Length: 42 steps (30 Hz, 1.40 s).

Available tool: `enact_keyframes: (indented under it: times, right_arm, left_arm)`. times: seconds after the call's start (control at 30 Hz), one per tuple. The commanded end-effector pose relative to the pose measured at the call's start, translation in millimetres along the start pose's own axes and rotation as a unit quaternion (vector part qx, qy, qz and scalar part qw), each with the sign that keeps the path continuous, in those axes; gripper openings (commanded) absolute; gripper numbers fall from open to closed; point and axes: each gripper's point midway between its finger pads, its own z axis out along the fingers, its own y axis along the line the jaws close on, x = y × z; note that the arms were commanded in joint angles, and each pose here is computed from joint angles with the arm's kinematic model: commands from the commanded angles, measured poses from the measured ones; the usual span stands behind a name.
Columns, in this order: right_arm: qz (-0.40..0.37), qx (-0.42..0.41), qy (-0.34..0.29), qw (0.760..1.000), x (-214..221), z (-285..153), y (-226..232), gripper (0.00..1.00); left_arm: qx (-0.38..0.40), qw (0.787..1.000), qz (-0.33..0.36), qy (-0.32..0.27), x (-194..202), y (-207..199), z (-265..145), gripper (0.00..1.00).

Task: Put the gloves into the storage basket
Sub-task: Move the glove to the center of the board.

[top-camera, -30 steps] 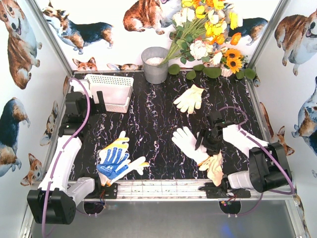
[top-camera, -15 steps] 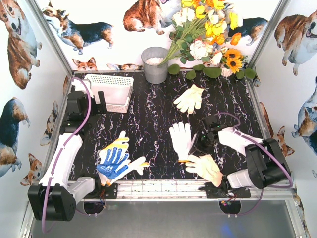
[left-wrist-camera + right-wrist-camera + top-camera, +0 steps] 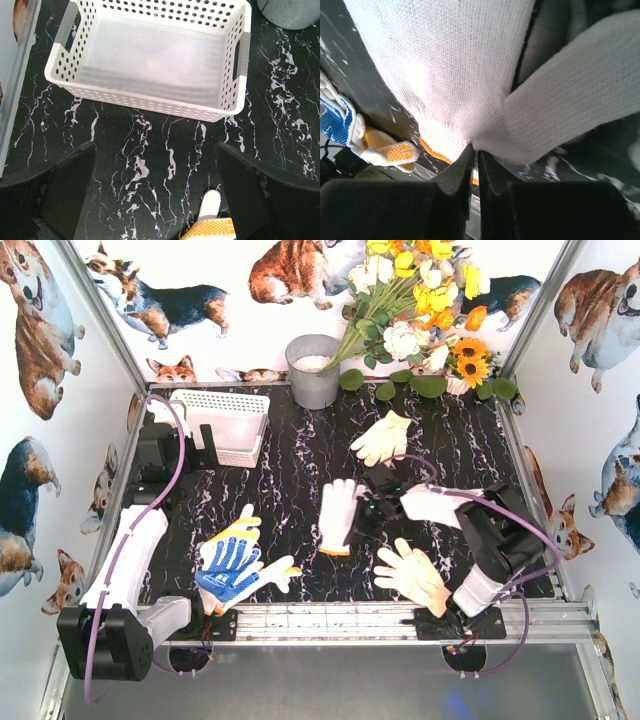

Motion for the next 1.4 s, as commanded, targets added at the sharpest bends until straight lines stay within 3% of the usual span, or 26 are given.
enact_keyframes:
  times: [0.0,0.27,0.4,0.5,0.6,0.8,1.13,1.37]
  right_arm:
    - [-0.046,-0.006,-0.021,0.999,-8,14,26,0.02]
    - [-0.086,-0.003,-0.003,0.996,11,22,40,0.05]
    - [-0.099,0.014,-0.023,0.995,9,4,38,0.21]
    - [-0.111,0.022,-0.053,0.992,3,-19,42,0.36]
    - [-0.103,0.016,-0.076,0.992,-3,-34,42,0.44]
    - [-0.039,-0.033,-0.100,0.994,-20,-40,35,0.46]
    - [0.012,-0.065,-0.126,0.990,-40,-26,28,0.46]
    - [0.012,-0.059,-0.124,0.990,-45,-15,24,0.44]
  left_arm:
    - [0.010,1.000,-0.015,-0.004,1,-3,6,1.00]
    - [0.042,0.999,-0.017,0.019,14,-27,13,1.00]
    - [0.085,0.995,-0.032,0.051,32,-67,4,1.00]
    - [0.130,0.984,-0.086,0.090,56,-107,-10,1.00]
    - [0.174,0.965,-0.137,0.139,90,-148,-28,0.98]
    - [0.229,0.920,-0.216,0.234,153,-201,-58,0.86]
    - [0.226,0.896,-0.196,0.330,213,-216,-64,0.58]
    - [0.242,0.886,-0.203,0.341,227,-232,-61,0.49]
